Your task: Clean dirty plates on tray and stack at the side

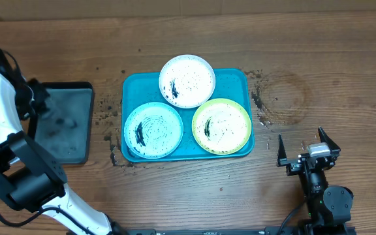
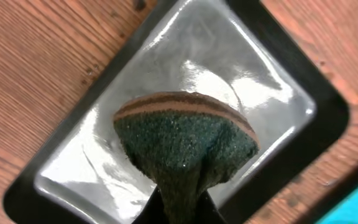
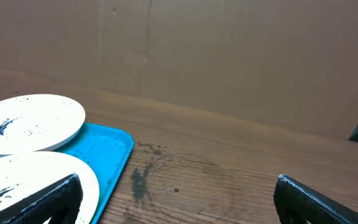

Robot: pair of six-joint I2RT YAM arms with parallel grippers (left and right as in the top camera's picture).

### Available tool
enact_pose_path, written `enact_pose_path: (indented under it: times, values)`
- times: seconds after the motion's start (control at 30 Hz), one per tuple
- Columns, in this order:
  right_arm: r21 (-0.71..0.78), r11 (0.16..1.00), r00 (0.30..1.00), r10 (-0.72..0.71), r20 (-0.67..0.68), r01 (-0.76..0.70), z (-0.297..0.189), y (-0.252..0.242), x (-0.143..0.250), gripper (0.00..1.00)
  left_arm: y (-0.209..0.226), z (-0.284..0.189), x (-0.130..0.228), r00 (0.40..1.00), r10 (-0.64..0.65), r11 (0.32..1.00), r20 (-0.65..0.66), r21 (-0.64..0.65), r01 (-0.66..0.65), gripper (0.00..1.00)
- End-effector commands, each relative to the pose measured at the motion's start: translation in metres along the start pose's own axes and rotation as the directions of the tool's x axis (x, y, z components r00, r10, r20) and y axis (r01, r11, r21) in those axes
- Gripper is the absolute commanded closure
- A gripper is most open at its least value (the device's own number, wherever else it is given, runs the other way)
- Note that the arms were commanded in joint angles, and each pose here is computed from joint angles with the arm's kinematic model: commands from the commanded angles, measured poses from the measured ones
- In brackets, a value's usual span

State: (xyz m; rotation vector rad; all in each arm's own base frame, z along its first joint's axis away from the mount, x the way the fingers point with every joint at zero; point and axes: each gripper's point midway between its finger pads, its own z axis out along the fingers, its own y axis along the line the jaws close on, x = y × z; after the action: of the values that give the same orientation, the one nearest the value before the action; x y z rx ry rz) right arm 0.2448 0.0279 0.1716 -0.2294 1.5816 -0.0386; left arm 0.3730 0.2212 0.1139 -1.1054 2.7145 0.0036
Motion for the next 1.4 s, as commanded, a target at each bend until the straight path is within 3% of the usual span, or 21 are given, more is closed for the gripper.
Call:
enact_pose_path:
  times: [0.0, 0.17, 0.4, 0.63, 0.77, 1.1, 1.27, 1.37]
  values:
    - [0.004, 1.0, 1.0, 0.007, 0.003, -0.007, 0.0, 0.0, 0.002, 0.0, -0.009, 0.01, 0.012, 0.998, -0.056, 0.998, -0.039, 0.04, 0.058, 0.96]
    - [0.004, 1.0, 1.0, 0.007, 0.003, -0.007, 0.0, 0.0, 0.002, 0.0, -0.008, 0.048, 0.042, 0.992, -0.044, 0.998, -0.114, 0.028, 0.047, 0.96]
    - [0.004, 1.0, 1.0, 0.007, 0.003, -0.007, 0.0, 0.0, 0.002, 0.0, -0.032, 0.007, 0.031, 0.974, -0.156, 0.97, -0.161, 0.161, 0.182, 0.96]
    - [0.004, 1.0, 1.0, 0.007, 0.003, -0.007, 0.0, 0.0, 0.002, 0.0, -0.077, -0.051, 0.014, 0.923, -0.28, 0.844, -0.262, 0.391, 0.367, 0.96]
    - [0.004, 1.0, 1.0, 0.007, 0.003, -0.007, 0.0, 0.0, 0.002, 0.0, -0.099, -0.071, 0.017, 0.842, -0.358, 0.724, -0.404, 0.449, 0.524, 0.96]
    - [0.004, 1.0, 1.0, 0.007, 0.003, -0.007, 0.0, 0.0, 0.002, 0.0, -0.087, -0.085, 0.002, 0.673, -0.494, 0.533, -0.55, 0.42, 0.734, 0.96]
    - [0.004, 1.0, 1.0, 0.007, 0.003, -0.007, 0.0, 0.0, 0.002, 0.0, -0.076, -0.097, -0.006, 0.646, -0.478, 0.459, -0.596, 0.458, 0.762, 0.96]
    - [0.004, 1.0, 1.0, 0.007, 0.003, -0.007, 0.0, 0.0, 0.002, 0.0, -0.074, -0.102, -0.007, 0.661, -0.452, 0.447, -0.599, 0.489, 0.749, 0.96]
